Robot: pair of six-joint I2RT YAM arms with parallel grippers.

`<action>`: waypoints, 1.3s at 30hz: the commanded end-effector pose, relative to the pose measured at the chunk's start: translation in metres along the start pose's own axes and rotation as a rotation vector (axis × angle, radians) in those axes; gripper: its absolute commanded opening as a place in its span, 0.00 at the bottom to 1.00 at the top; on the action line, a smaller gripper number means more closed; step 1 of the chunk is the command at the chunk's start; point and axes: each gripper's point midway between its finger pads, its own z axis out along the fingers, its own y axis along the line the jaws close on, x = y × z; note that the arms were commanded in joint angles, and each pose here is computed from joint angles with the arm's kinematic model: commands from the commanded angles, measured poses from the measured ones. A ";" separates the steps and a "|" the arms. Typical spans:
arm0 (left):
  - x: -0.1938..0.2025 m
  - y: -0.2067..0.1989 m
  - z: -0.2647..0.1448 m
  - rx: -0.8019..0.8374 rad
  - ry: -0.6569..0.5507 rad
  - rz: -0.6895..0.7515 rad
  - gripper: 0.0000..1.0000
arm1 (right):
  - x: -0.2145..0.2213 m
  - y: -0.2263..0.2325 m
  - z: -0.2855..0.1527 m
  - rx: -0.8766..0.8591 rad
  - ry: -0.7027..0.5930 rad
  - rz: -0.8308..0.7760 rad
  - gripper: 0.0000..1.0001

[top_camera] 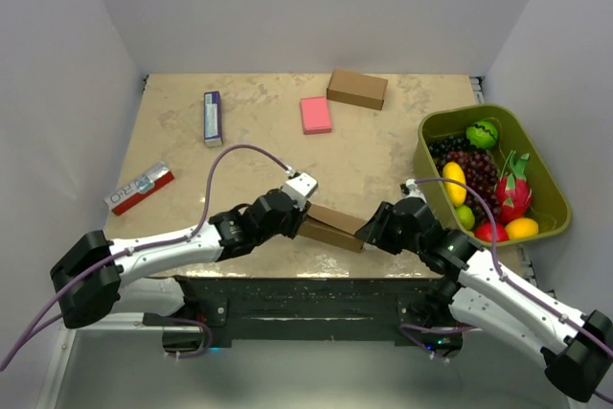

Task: Fold the paper box

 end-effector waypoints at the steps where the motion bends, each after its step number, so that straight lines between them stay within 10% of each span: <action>1: 0.011 -0.016 -0.008 0.104 0.033 0.054 0.43 | -0.002 -0.019 0.006 0.074 -0.028 0.005 0.46; 20: -0.024 -0.021 -0.038 0.185 -0.086 -0.060 0.99 | -0.007 -0.014 0.006 0.065 -0.045 0.000 0.45; 29: -0.066 0.003 -0.035 0.226 -0.166 -0.366 0.95 | -0.008 -0.013 0.005 0.059 -0.049 -0.002 0.45; 39: -0.065 0.010 -0.013 0.265 -0.170 -0.460 0.63 | -0.007 -0.013 0.004 0.058 -0.048 -0.003 0.44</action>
